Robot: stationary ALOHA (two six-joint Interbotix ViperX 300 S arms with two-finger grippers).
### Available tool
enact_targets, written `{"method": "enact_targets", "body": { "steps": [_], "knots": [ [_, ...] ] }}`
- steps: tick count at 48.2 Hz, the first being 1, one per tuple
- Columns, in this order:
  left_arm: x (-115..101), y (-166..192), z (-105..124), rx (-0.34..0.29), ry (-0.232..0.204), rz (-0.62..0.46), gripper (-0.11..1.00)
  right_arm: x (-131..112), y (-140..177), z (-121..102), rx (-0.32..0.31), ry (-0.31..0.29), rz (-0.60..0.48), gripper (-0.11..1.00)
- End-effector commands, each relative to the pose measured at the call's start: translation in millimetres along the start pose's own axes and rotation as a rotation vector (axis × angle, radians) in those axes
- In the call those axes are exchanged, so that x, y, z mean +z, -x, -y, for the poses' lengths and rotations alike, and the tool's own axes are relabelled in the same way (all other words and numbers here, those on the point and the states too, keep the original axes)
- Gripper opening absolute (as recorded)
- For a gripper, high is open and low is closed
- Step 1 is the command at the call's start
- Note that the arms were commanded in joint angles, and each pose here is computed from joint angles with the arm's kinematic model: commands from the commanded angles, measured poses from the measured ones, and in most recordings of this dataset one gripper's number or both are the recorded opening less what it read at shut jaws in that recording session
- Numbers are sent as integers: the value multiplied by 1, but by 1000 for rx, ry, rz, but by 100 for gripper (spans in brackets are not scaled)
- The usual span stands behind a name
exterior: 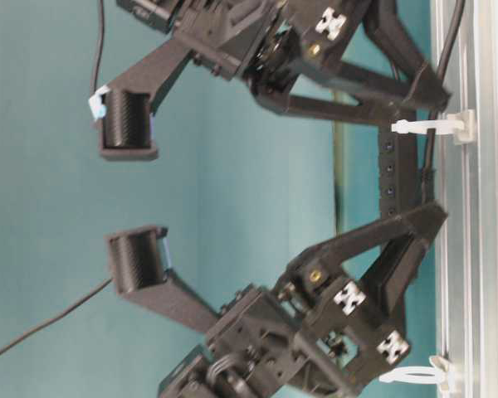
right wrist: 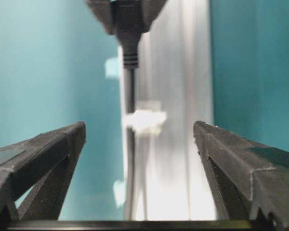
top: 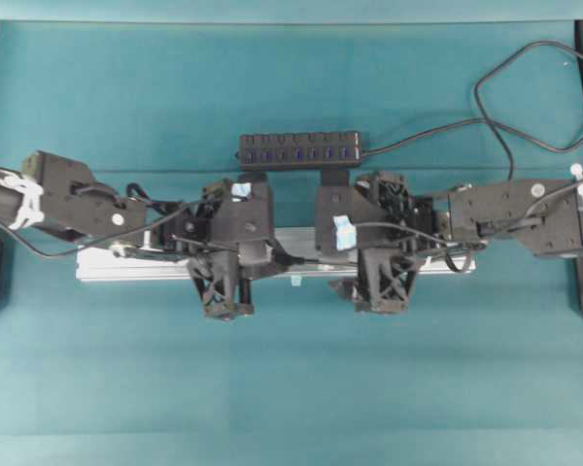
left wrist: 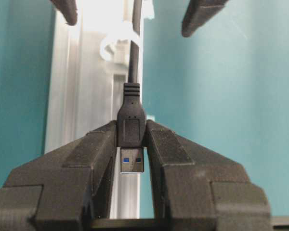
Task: Pass the USB cable through three rings with both arms.
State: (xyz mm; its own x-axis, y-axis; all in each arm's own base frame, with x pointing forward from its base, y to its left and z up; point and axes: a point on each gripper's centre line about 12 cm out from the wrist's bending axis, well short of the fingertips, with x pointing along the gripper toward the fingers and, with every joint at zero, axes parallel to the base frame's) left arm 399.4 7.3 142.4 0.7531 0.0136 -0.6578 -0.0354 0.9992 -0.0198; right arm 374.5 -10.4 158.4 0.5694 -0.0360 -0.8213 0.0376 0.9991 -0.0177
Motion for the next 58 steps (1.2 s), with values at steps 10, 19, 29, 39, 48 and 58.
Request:
{"method": "enact_targets", "body": {
  "steps": [10, 19, 29, 39, 48, 58],
  "knots": [
    [20, 26, 1, -2, -10, 52, 22, 36, 1, 0, -6, 18, 86, 78],
    [24, 37, 1, -1, -10, 57, 22, 38, -2, 2, -9, 20, 85, 77],
    [28, 47, 1, -1, -10, 72, 22, 40, -5, 1, -5, 13, 112, 77],
    [28, 47, 1, 0, -9, 72, 22, 41, -13, -5, 8, 20, 134, 75],
    [27, 47, 1, 0, -9, 66, 22, 42, -14, -5, 9, 21, 141, 45],
    [26, 47, 0, 0, -9, 61, 22, 42, -14, -5, 9, 22, 140, 3]
  ]
}}
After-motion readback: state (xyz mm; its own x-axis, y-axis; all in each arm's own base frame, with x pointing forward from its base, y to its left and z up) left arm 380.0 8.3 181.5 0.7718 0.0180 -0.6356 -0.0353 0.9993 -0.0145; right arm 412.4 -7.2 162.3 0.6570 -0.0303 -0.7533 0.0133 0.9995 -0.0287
